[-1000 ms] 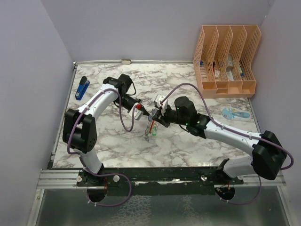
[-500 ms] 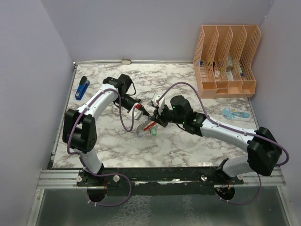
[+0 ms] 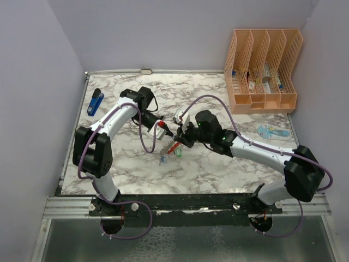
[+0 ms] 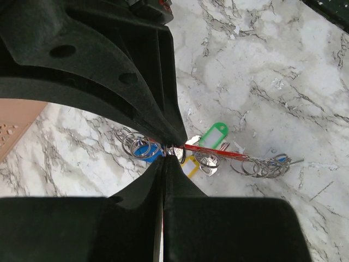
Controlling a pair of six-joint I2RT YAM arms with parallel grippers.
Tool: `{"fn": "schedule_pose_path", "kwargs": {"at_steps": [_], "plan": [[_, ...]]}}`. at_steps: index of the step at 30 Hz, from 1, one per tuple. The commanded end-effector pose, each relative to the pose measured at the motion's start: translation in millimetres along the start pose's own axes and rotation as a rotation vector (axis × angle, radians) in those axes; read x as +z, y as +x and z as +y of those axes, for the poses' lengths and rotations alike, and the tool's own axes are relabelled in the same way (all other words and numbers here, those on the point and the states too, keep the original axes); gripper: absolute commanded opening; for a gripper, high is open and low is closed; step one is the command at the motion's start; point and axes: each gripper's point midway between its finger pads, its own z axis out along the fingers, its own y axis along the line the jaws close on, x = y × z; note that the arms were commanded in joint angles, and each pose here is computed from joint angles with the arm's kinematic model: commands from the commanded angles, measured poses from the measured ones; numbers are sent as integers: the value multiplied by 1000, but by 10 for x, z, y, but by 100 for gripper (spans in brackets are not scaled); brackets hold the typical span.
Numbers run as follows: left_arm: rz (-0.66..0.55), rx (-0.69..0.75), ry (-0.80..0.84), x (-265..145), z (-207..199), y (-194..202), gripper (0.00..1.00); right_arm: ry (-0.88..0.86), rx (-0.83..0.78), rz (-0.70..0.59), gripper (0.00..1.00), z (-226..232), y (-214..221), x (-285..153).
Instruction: Put the keys on the keyring
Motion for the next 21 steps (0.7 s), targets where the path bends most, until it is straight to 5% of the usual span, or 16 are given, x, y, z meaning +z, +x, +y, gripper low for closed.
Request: {"fn": "schedule_pose_path", "kwargs": {"at_steps": [1,21], "plan": [[-7,440,-7,-52,200,-228,0,-7,-7,-46,1,0,-226,24],[6,434,64,2,19,-164,0,50,-2,-67,1,-85,-311,-49]]}}
